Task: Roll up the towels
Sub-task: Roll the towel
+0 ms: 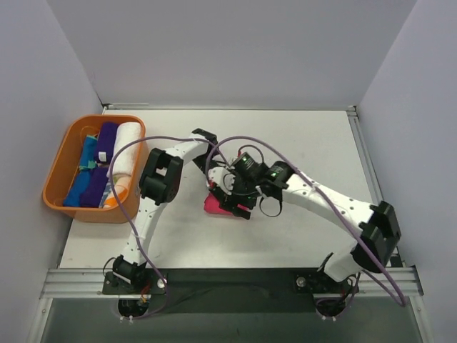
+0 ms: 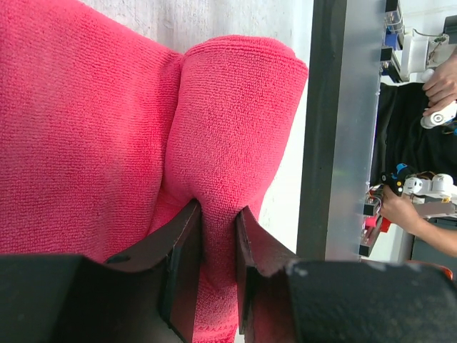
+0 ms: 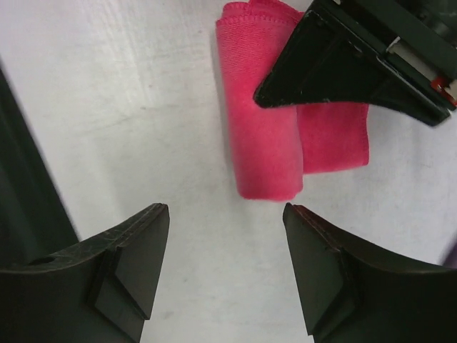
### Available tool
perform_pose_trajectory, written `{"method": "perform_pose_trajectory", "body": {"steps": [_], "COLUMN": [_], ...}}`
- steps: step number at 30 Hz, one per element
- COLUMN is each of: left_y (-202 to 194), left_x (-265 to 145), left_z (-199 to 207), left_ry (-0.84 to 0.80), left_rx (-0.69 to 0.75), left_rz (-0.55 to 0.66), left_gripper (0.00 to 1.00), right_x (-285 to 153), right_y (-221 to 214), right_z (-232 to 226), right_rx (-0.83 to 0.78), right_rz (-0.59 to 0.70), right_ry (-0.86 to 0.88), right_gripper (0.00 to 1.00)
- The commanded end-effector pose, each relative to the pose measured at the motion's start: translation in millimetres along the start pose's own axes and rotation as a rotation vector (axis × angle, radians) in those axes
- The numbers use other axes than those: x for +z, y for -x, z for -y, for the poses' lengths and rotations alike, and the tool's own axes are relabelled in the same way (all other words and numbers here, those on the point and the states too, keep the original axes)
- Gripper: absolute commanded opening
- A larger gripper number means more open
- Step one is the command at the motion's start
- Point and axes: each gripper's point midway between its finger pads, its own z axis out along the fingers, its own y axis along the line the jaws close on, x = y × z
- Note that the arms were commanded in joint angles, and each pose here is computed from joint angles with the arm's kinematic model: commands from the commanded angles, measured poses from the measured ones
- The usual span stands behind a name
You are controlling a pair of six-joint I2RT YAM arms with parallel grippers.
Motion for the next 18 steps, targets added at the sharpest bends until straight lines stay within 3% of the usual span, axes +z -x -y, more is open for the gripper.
{"method": "perform_pose_trajectory", "body": {"steps": [1,7,10,12,14,17,18], "left_y": [-68.4,-68.1,-68.2,-67.8,-68.0,-60.3,-64.5], "left_x": [13.0,13.2,12.8,12.9,13.3,5.3,6.5], "left_z": [-36.1,-36.3,-35.9,-35.9,-36.9,-33.5,-31.2], "left_ry": [0.034,0.036,0.036,0.037,0.043,0.08,0.076], "left_rx": [-0.064,-0.062,-0.063,-0.062,-0.065,-0.035,-0.047], "left_rz": [-0.275,-0.273,-0.274,-0.272,-0.266,-0.214,-0.203], "left_gripper": [0.09,0.12,0.13,0.13,0.14,0.2,0.27], "right_x": [45.0,96.2,116.3,125.1,130.4,132.8,133.3], "right_y": [-7.4,-27.3,-45.2,-53.0,-62.3,-77.6,-81.2], "right_z": [30.9,34.6,28.7,18.8,9.1,-2.0,-7.1], "right_rx": [-0.121,-0.268,-0.314,-0.317,-0.3,-0.282,-0.258], "right_rz": [-0.102,-0.178,-0.241,-0.245,-0.251,-0.274,-0.27], "right_ry": [-0.172,-0.201,-0.196,-0.159,-0.118,-0.049,-0.002], "right_gripper": [0.66,0.66,0.61,0.46,0.2,0.0,0.0]}}
